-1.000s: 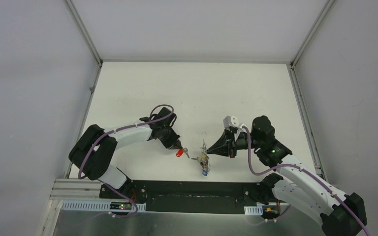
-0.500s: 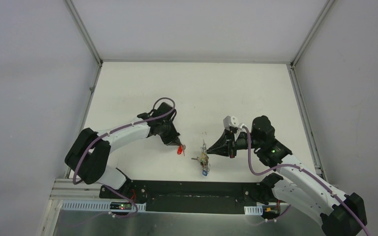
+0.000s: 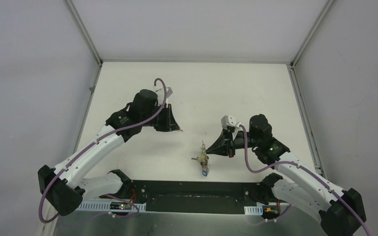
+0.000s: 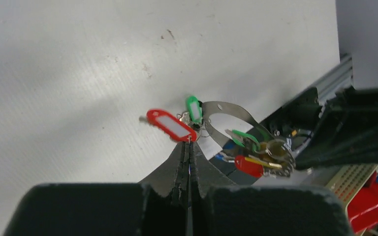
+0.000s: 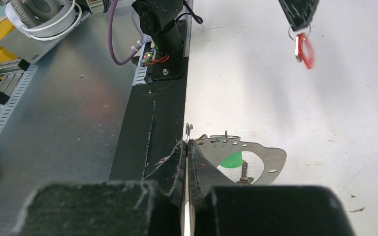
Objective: Put the keys on the keyring
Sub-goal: Pick up the key from the center of the board, then insert the key onto the keyring.
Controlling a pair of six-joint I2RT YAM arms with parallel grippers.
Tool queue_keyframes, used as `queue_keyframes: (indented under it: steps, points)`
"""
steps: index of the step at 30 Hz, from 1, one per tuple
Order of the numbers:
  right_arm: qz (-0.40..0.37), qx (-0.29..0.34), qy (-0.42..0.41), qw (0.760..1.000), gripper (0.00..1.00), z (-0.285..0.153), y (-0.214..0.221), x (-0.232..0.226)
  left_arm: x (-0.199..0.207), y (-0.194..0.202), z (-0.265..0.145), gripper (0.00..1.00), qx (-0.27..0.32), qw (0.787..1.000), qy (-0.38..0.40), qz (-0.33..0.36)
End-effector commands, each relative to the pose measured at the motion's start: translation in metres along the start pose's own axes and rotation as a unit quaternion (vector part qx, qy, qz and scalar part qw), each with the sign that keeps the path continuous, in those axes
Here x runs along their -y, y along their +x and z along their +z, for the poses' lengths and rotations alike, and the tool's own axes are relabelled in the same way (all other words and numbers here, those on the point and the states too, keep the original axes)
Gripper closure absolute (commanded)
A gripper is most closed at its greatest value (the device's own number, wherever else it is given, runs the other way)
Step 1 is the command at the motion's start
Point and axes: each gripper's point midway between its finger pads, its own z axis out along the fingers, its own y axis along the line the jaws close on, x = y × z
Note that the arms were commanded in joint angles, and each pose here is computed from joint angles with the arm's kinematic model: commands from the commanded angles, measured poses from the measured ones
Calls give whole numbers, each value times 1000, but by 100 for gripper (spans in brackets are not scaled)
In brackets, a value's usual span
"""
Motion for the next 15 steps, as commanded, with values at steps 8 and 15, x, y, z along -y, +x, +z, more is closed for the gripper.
queue_keyframes:
  steps: [8,15]
  points:
    - [-78,17,-33,996,100,4,-40,-3,87,14,-65,100,-8,962,199,187]
    - [-100,22,-40,994,100,5,-41,-3,122,46,-59,100,-73,946,250,191]
